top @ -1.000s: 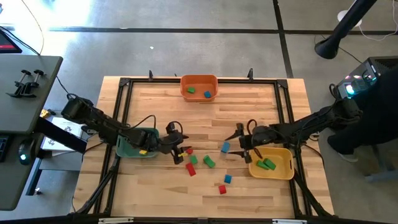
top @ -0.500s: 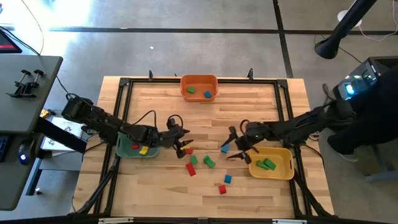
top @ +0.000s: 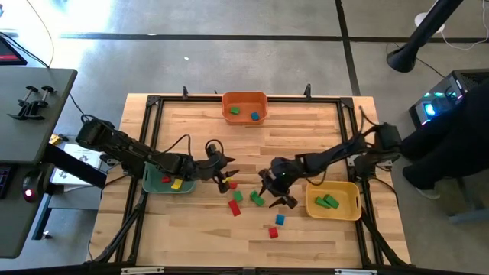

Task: Sort blocks by size
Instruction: Put the green arch block into the green bin

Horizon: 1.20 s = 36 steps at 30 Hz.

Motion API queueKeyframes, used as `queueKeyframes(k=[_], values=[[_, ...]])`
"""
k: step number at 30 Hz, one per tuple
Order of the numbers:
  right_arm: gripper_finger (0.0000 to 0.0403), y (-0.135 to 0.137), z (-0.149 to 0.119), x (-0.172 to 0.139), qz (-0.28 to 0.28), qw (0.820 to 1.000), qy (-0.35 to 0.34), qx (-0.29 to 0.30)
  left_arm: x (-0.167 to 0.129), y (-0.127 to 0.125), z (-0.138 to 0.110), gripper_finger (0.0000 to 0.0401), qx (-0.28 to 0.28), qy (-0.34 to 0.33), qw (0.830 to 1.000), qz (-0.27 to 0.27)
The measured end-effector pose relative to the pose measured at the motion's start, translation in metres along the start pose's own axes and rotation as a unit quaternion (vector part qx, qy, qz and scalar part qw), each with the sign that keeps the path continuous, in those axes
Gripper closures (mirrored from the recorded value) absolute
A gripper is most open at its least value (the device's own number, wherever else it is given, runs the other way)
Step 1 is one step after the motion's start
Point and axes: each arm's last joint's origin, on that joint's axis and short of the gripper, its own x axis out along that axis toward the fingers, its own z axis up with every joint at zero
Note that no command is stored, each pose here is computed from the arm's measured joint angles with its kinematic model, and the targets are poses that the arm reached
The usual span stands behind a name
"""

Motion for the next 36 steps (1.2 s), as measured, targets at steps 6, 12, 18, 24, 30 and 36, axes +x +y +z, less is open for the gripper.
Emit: queueKeyframes(k=[6,12,18,24,30,36], values=[[0.014,-0.007,-0.011,0.01,0.013,1.0,0.009,0.0,0.0,0.001,0.004,0.019,-0.003,-0.023,0.999,0.022],[0.014,-0.011,-0.014,0.013,0.009,1.0,0.006,-0.021,0.001,0.002,0.005,0.019,-0.008,-0.03,0.999,0.029],[0.014,-0.012,-0.019,0.014,0.012,0.999,0.014,-0.043,0.0,0.002,0.008,0.019,-0.014,-0.047,0.998,0.039],[0.014,-0.015,-0.024,0.012,0.013,0.996,0.024,-0.08,-0.002,0.001,0.024,0.019,-0.007,-0.123,0.991,0.061],[0.0149,-0.014,-0.03,0.018,0.039,0.995,0.014,-0.086,-0.003,0.004,0.035,0.019,-0.004,-0.166,0.984,0.068],[0.0203,-0.017,-0.039,0.025,0.062,0.996,-0.009,-0.061,-0.002,0.006,0.036,0.019,-0.01,-0.168,0.983,0.07]])
